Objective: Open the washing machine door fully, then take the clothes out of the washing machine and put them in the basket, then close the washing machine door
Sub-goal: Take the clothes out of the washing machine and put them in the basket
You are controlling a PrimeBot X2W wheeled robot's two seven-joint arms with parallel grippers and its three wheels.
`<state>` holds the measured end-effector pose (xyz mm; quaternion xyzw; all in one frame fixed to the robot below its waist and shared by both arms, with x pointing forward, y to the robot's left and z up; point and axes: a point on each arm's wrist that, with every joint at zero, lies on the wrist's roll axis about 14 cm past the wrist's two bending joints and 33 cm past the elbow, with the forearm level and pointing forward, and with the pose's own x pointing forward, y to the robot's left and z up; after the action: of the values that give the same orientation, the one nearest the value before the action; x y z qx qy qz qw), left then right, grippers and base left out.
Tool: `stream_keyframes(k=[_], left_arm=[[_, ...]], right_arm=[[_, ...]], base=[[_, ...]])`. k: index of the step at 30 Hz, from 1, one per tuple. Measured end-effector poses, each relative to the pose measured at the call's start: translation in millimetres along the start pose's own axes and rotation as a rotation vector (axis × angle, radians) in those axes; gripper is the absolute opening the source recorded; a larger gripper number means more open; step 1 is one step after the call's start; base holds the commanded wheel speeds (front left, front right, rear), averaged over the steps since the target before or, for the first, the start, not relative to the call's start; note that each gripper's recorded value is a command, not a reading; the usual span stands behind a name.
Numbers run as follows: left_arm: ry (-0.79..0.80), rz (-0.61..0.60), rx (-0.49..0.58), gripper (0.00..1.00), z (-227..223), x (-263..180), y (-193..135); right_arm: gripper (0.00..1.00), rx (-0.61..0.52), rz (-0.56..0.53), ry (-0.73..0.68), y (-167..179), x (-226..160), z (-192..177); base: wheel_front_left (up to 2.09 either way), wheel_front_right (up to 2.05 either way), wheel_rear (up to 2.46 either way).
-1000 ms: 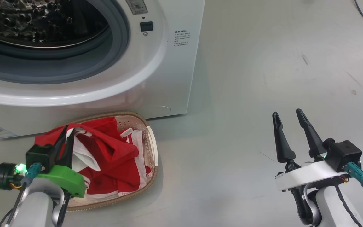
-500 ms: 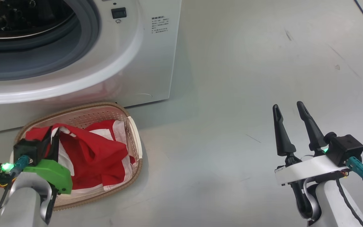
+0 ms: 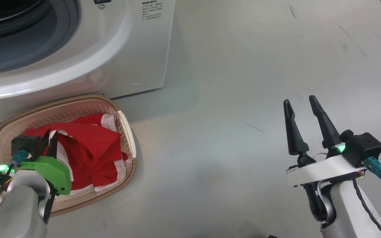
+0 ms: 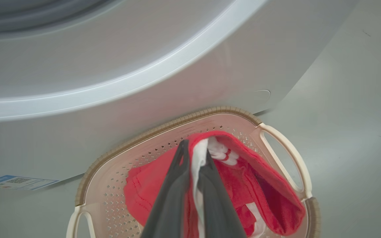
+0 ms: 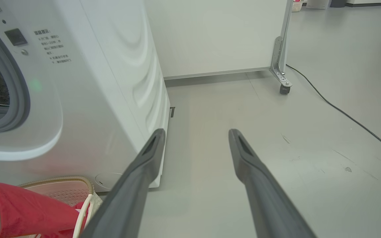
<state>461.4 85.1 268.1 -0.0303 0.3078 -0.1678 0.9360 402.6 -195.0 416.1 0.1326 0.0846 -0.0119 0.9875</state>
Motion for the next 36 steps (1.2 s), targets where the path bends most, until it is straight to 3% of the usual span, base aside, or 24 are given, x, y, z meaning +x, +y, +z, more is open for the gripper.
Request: stream_keyframes(k=[7, 15, 25, 26, 27, 28, 36], left_arm=[[-0.007, -0.037, 0.076, 0.0, 3.1, 18.3, -2.6], [0.169, -0.037, 0.199, 0.0, -46.0, 11.3, 12.8], [0.258, -0.012, 0.119, 0.0, -72.0, 4.6, 12.2], [0.256, -0.011, 0.111, 0.39, -71.4, 5.0, 11.5], [0.252, -0.011, 0.107, 0.96, -70.0, 6.2, 10.5], [0.245, -0.011, 0.104, 1.0, -67.2, 7.9, 9.4], [0.207, -0.003, 0.089, 1.0, -55.3, 7.8, 7.4]], right_arm=[[1.0, -0.008, -0.029, 0.009, -9.8, 2.4, -3.2], [1.0, -0.012, -0.05, 0.018, -16.2, 1.7, -5.9], [1.0, -0.011, -0.046, 0.025, -15.2, 3.8, -8.9], [1.0, -0.011, -0.045, 0.024, -14.8, 4.4, -8.9], [1.0, -0.011, -0.043, 0.023, -14.4, 5.2, -8.6], [1.0, -0.012, -0.041, 0.021, -13.9, 6.0, -8.1], [1.0, -0.012, -0.03, -0.001, -10.4, 8.5, -0.7]], base=[[0.0, 0.0, 0.0], [0.0, 0.0, 0.0], [0.0, 0.0, 0.0], [0.0, 0.0, 0.0], [0.0, 0.0, 0.0], [0.0, 0.0, 0.0], [0.0, 0.0, 0.0]])
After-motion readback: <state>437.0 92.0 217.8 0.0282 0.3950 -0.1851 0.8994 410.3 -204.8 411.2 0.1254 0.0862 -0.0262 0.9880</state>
